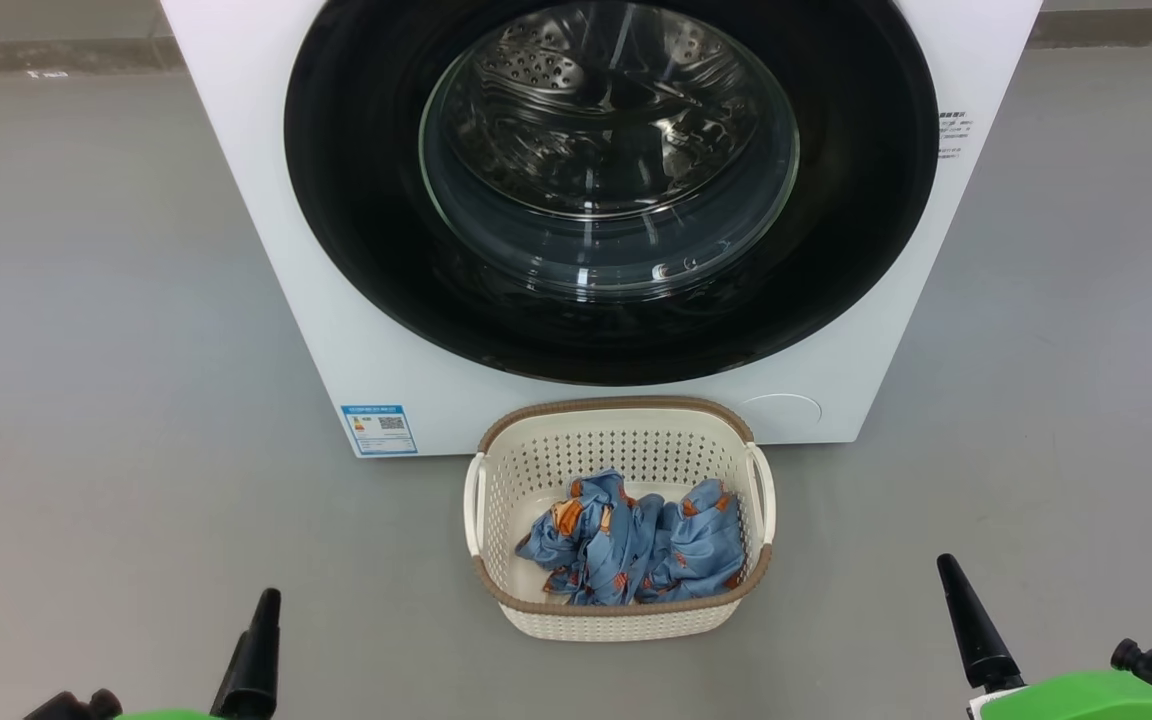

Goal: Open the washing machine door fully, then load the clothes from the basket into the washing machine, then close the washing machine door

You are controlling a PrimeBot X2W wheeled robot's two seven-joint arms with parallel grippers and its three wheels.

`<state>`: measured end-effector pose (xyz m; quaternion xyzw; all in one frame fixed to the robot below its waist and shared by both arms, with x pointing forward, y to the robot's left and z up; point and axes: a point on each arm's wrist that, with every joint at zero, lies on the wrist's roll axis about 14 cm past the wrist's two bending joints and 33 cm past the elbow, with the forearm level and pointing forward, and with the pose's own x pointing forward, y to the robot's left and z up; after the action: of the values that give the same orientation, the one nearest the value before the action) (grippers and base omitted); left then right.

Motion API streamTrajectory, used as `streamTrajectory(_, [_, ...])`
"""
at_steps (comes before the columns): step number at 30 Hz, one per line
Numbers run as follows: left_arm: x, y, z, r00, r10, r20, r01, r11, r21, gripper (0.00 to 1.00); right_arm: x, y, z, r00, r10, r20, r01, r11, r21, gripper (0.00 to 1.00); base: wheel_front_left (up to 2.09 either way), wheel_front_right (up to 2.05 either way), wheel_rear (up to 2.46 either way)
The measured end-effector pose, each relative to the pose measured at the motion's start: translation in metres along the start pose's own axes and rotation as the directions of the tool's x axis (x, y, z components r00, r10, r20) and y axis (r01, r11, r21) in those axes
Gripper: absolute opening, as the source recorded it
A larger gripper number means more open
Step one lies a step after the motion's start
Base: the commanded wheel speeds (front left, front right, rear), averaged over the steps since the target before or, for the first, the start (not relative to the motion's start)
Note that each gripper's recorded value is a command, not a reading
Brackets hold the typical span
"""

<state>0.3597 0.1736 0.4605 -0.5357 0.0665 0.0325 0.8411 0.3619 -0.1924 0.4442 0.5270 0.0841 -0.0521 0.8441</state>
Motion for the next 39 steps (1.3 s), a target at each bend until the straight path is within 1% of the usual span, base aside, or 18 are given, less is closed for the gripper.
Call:
streamTrajectory(9, [0.000,-0.008,-0.001,1.000,-0.019,0.002,0.019,0.991,0.129,1.00,0.000,0.000,0.003,1.000,0.002,0.016,-0.001,0.994,-0.106,1.00,0.00,0.00,0.00])
streamTrajectory(19, [0.001,-0.016,0.000,0.999,-0.047,0.013,0.042,0.966,0.256,1.00,0.001,0.001,0.008,1.000,0.015,0.026,-0.008,0.972,-0.234,1.00,0.00,0.00,0.00])
streamTrajectory(30, [-0.003,-0.021,-0.001,0.997,-0.071,0.019,0.057,0.920,0.389,1.00,0.004,0.005,0.008,0.999,0.034,0.024,-0.023,0.932,-0.361,1.00,0.00,0.00,0.00])
streamTrajectory(39, [-0.003,-0.028,-0.001,0.994,-0.103,0.026,0.077,0.868,0.490,1.00,0.004,0.008,0.005,0.998,0.056,0.010,-0.045,0.883,-0.467,1.00,0.00,0.00,0.00])
